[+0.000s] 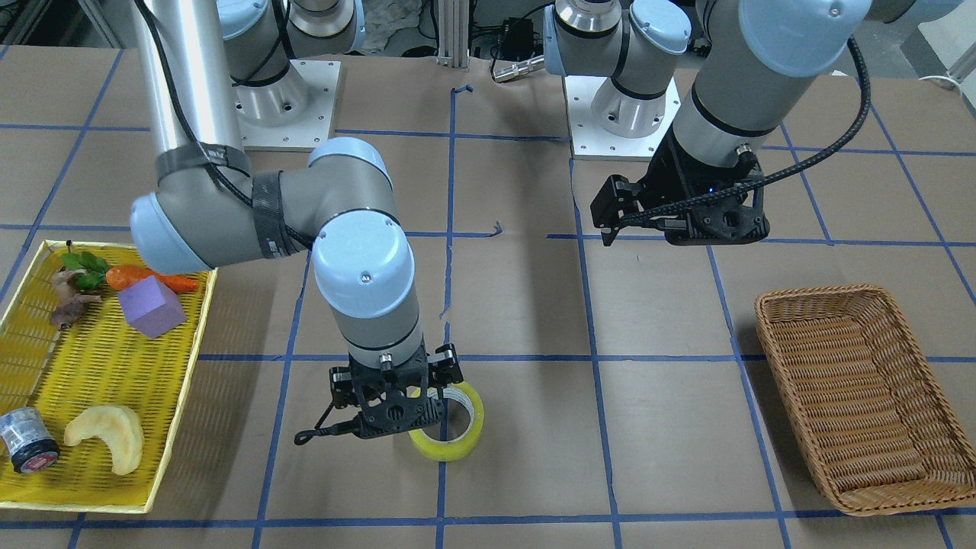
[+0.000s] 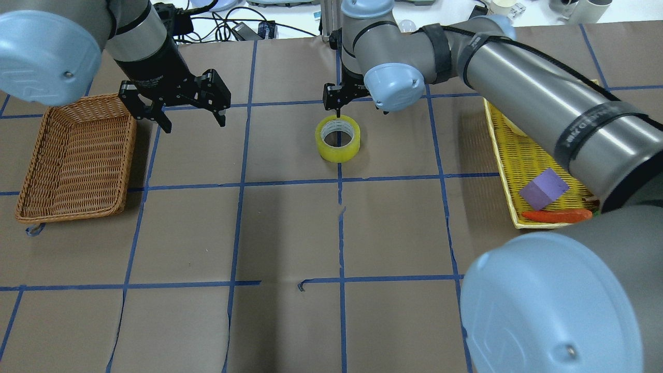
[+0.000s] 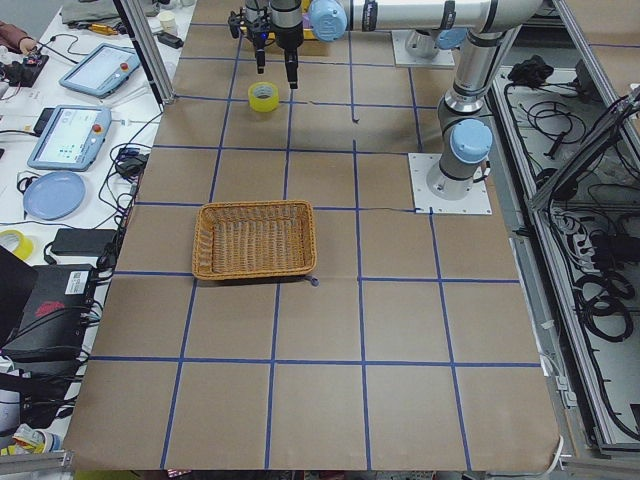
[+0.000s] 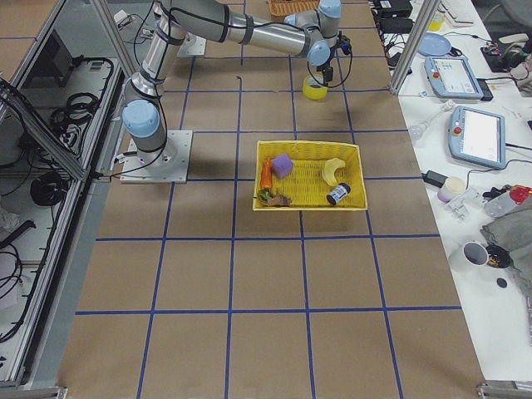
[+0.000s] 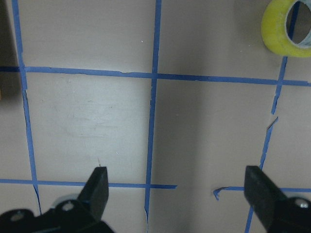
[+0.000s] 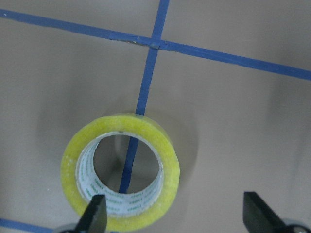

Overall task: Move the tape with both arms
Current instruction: 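Raise the right gripper toward the yellow basket while the left reaches for the tape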

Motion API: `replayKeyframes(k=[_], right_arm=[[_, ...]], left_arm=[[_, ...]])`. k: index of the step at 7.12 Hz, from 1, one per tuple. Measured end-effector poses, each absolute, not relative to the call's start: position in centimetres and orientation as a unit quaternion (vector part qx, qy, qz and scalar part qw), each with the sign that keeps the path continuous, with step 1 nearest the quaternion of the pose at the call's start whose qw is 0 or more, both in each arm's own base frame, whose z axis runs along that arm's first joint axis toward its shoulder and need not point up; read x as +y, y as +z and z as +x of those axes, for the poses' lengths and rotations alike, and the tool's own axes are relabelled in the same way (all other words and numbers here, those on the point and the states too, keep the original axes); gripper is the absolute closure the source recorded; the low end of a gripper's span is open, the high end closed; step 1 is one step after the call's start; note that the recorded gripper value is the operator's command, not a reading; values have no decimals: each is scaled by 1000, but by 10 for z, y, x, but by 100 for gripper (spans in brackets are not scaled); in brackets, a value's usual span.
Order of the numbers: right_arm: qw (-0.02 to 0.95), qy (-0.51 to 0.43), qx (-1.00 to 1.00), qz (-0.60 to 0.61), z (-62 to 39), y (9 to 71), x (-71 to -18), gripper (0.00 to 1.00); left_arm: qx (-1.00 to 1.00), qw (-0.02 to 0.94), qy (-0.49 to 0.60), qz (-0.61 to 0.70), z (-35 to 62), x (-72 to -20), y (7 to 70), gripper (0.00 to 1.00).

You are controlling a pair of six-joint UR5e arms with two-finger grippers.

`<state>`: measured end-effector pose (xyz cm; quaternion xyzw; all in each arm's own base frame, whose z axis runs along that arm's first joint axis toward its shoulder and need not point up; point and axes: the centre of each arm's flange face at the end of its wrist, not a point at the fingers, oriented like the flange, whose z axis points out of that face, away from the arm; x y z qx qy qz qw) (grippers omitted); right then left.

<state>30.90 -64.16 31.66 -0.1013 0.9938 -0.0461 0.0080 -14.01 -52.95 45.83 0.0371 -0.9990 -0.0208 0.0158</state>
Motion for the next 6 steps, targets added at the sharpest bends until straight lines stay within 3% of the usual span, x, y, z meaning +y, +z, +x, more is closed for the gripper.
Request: replayKeyframes(k=[4,5,6], right_arm=[[-11,-23,999,-23,192,470,-580,0],[-9,-28,1000,-8,177,494,-559,5],[-8,-33,999,-1,170,505,-537,3]], left_arm=[[-1000,20,-3,15,-164,-540,454,0],[-1000,22,5,-4,-185,-543,447,0],[-999,28,14,-23,-210,-548,436,0]])
